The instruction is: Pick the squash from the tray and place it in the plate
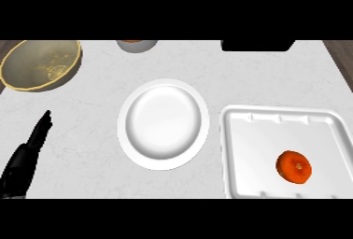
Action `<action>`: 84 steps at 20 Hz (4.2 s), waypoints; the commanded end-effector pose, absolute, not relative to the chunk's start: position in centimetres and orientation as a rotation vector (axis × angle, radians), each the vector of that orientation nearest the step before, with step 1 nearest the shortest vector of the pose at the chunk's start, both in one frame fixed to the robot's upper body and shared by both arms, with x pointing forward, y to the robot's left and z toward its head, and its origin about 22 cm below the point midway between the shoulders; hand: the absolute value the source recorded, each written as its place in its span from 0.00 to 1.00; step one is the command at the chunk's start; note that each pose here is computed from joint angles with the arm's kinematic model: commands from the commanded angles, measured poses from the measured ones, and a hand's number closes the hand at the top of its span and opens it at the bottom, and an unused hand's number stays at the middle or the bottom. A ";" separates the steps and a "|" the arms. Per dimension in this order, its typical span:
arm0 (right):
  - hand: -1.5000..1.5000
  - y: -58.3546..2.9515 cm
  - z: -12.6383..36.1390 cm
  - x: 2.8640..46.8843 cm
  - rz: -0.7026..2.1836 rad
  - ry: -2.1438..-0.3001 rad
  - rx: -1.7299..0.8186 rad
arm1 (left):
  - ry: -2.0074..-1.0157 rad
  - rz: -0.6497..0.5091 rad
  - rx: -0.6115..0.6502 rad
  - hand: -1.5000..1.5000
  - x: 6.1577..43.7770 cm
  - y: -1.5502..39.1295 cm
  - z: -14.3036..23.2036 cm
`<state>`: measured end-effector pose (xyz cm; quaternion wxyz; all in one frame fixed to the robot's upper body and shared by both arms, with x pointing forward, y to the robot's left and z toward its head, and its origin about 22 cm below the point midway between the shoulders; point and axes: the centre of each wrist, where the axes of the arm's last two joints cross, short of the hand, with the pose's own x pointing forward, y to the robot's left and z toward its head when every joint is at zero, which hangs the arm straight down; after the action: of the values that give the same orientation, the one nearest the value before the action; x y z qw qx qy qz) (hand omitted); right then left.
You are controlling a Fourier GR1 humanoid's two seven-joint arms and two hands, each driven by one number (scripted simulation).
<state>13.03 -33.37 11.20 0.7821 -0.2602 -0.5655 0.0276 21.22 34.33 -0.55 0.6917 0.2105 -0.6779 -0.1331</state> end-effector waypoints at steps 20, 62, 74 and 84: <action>0.00 -33.9 5.3 20.7 0.402 -0.995 -0.407 | -1.508 -0.291 0.463 0.50 22.3 33.2 -0.1; 1.00 -35.1 7.4 37.4 1.126 -1.359 -0.927 | -1.537 -0.314 0.450 0.50 22.5 32.8 -0.3; 1.00 -30.0 14.7 36.0 1.048 -1.966 -0.702 | -1.492 -0.288 0.492 0.50 20.0 35.3 -1.3; 1.00 -17.9 20.3 33.4 1.096 -2.017 -0.491 | -1.509 -0.287 0.486 0.50 22.4 34.3 -1.0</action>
<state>34.38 -21.85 18.79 0.3879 -0.2126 -0.7905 0.4236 21.63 33.82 -1.01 0.6938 0.2161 -0.6746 -0.1298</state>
